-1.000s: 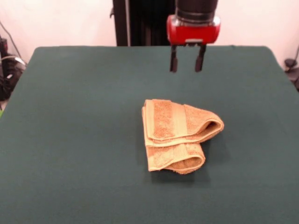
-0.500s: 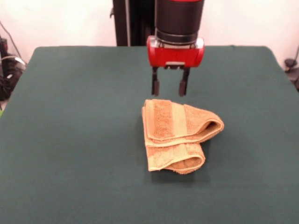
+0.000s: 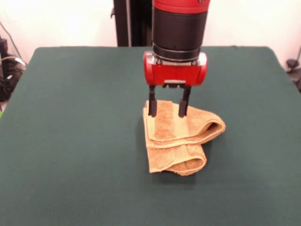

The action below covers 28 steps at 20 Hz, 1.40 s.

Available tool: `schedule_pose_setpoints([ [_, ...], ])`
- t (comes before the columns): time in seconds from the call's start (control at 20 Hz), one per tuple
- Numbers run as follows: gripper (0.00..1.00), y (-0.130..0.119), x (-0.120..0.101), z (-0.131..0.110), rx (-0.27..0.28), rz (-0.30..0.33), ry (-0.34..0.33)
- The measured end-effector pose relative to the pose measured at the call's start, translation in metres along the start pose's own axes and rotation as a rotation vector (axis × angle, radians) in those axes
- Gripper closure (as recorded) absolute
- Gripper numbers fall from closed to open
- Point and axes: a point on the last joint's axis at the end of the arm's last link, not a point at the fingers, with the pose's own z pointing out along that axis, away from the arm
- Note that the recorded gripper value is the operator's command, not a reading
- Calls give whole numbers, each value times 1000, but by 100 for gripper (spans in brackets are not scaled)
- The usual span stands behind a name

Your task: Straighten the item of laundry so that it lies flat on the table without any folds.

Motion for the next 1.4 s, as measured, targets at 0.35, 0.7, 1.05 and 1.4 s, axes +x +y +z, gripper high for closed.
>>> schedule_pose_setpoints([
  [0.35,0,5,-27,12,-17,-1,-15],
  [0.7,0,31,-31,31,-118,47,6],
  [1.05,0,51,-27,48,-254,141,81],
  [1.4,0,61,-12,53,-331,176,197],
])
